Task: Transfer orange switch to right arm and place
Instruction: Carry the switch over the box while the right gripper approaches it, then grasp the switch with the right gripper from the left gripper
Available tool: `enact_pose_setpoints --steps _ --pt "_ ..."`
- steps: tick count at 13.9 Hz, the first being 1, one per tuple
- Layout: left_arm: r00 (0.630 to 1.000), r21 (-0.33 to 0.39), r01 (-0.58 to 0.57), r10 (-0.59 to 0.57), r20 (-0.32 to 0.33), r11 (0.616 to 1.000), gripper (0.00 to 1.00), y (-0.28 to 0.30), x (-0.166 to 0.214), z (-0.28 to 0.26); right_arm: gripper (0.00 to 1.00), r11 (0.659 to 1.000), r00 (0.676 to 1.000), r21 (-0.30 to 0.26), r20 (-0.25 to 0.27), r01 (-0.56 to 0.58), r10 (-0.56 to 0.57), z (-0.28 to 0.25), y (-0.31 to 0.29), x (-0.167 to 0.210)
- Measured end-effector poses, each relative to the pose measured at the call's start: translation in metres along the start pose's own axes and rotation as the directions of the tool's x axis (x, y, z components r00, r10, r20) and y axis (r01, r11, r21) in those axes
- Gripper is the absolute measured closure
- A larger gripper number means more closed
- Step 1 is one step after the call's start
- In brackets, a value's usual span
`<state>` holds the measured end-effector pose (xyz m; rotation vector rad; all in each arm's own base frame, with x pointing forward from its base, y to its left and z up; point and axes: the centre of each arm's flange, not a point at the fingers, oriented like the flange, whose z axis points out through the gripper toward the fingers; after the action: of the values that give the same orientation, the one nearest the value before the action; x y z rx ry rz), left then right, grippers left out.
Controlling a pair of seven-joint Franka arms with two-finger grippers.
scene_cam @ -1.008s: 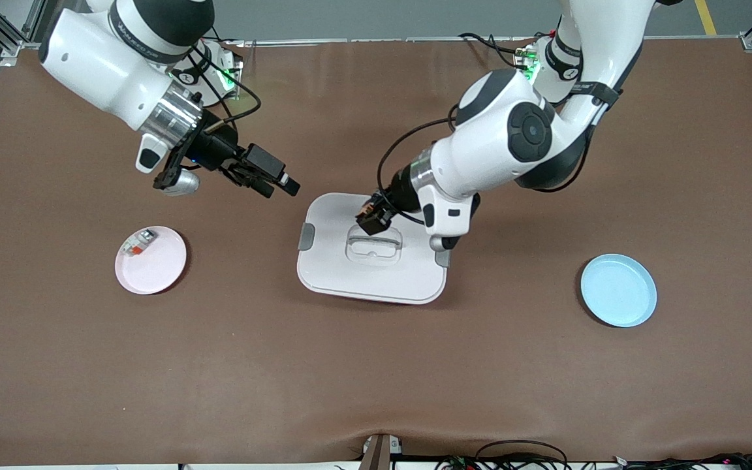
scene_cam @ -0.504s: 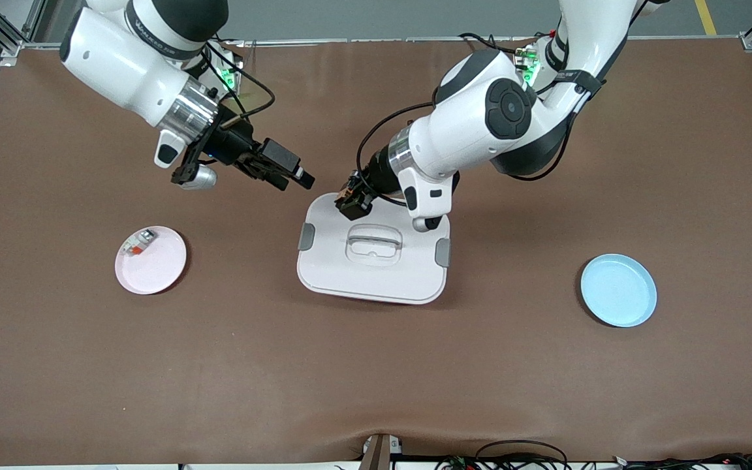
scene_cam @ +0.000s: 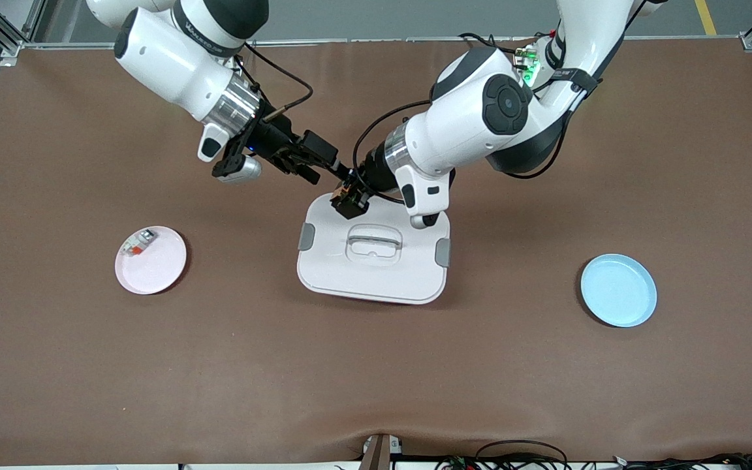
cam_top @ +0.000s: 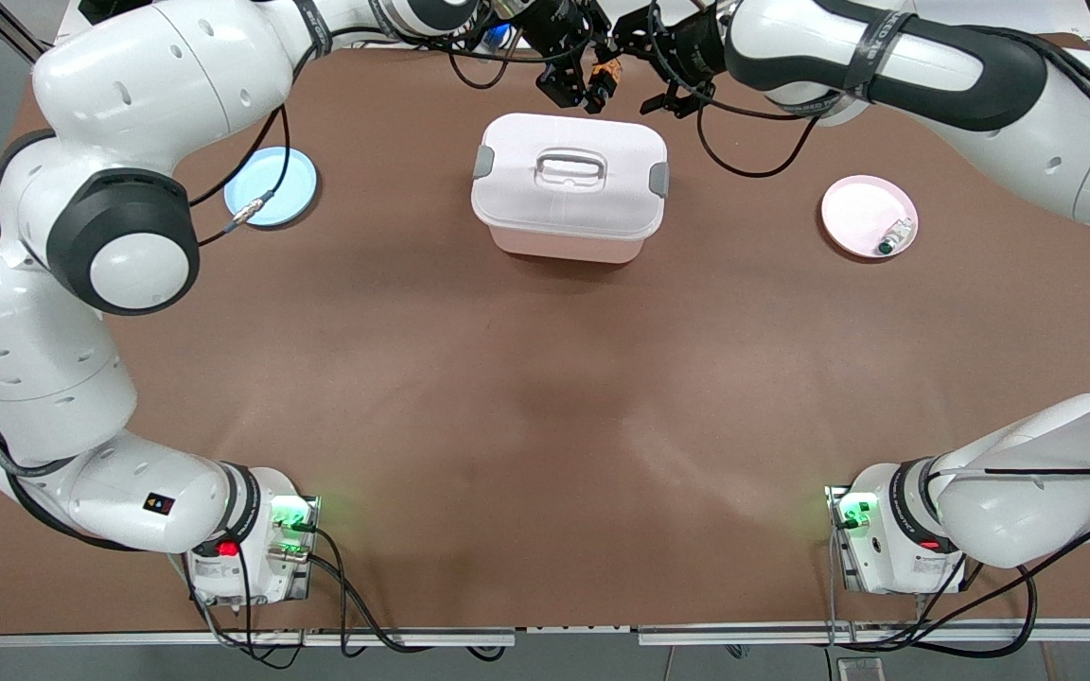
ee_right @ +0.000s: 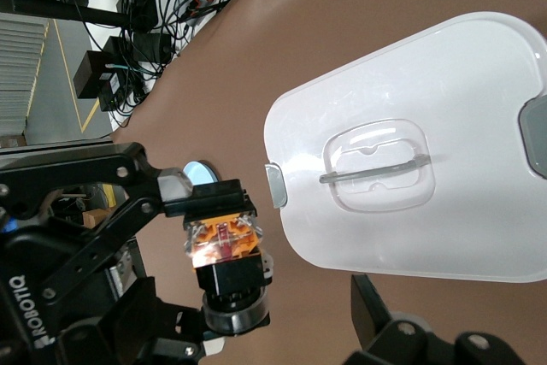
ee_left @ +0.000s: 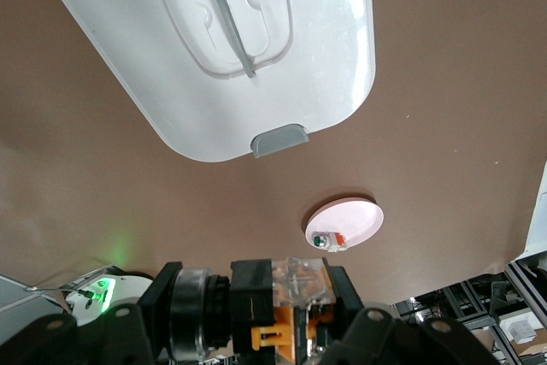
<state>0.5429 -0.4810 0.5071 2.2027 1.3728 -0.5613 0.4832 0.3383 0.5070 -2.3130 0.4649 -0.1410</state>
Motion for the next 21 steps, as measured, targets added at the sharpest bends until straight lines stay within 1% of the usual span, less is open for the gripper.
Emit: enact_pose_setpoints --steps 3,6,8,11,20,21 --pt "1.0 -0.001 0.0 0.0 0.0 1.0 0.27 0.0 0.0 0.0 0.0 1.0 1.0 0.0 0.001 -0.009 0.009 0.005 0.0 0.003" --pt "1.0 0.0 -0.002 0.002 0.001 1.0 0.27 0.0 -0.001 0.0 0.0 1.0 1.0 0.011 0.007 -0.015 0.015 0.011 -0.009 0.002" --pt "1.0 0.0 -0.003 0.003 0.001 1.0 0.27 -0.001 -0.002 0.001 0.0 1.0 1.0 0.016 0.0 -0.014 0.014 0.018 -0.012 -0.001" --pt "1.0 0.0 -0.003 0.003 0.001 1.0 0.27 -0.001 -0.002 0.001 0.0 1.0 1.0 0.01 -0.004 -0.011 0.012 0.033 -0.01 -0.006" --pt "1.0 -0.002 -0.002 0.002 0.001 1.0 0.27 0.0 -0.001 0.001 0.0 1.0 1.0 0.002 -0.007 -0.022 0.022 0.037 -0.005 0.0" --pt "1.0 -0.001 -0.003 0.003 0.001 1.0 0.27 0.0 -0.002 0.001 0.04 1.0 1.0 0.002 -0.006 -0.022 0.022 0.037 -0.005 0.0"
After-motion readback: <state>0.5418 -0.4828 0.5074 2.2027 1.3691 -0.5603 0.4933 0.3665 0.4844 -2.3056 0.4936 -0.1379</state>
